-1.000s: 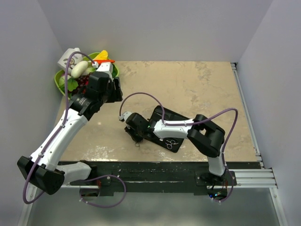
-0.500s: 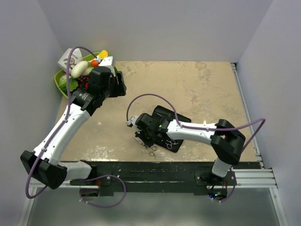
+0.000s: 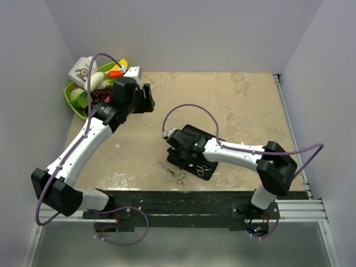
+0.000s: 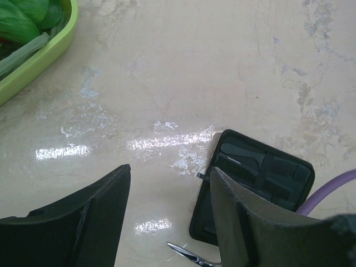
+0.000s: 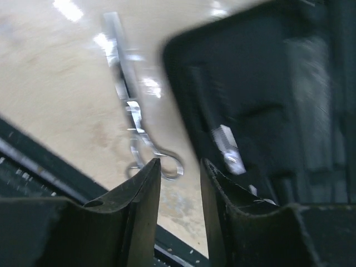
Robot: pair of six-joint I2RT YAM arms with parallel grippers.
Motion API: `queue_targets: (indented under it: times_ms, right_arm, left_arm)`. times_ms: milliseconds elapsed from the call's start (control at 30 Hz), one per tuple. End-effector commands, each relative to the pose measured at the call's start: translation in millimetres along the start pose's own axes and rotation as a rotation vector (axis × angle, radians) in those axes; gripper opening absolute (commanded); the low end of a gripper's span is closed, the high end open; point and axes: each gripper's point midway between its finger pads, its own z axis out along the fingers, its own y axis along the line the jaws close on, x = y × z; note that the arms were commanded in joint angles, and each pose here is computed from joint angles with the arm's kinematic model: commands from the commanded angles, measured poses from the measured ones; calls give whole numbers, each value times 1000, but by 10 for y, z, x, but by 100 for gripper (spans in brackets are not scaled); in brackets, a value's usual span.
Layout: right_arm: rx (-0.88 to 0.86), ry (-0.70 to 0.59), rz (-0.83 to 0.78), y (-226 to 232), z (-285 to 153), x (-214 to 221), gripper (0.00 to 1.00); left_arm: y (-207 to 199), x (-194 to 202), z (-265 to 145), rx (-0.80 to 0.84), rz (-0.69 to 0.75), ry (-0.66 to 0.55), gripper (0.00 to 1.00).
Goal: Sort the hair-cutting tools
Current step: Move the scissors to the center of the board, then adjust the hairdressing tool bag at the center of the board.
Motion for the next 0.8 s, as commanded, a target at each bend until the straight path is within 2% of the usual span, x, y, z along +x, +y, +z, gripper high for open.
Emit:
queue_targets:
  times_ms: [0,67,367,533,767]
  right_arm:
    - [198,-73,351,-667,-310,43,40]
    - [232,-84,434,-863,-450,176,42]
    - [442,-22,678,-1179,-712,689,49]
    - [575,1,864,-1414,-798,1017,50]
    - [712,57,1002,-1516,-896,1393,53]
  left_arm:
    - [-89,40,206,54,21,13,64]
    - [-125,144,358,65,35,64,64]
    - [-476,595,1019,258,76,237,63]
    - [-630,659,1252,321,115,262,63]
    - [-790,815,1481,356,116,298,62]
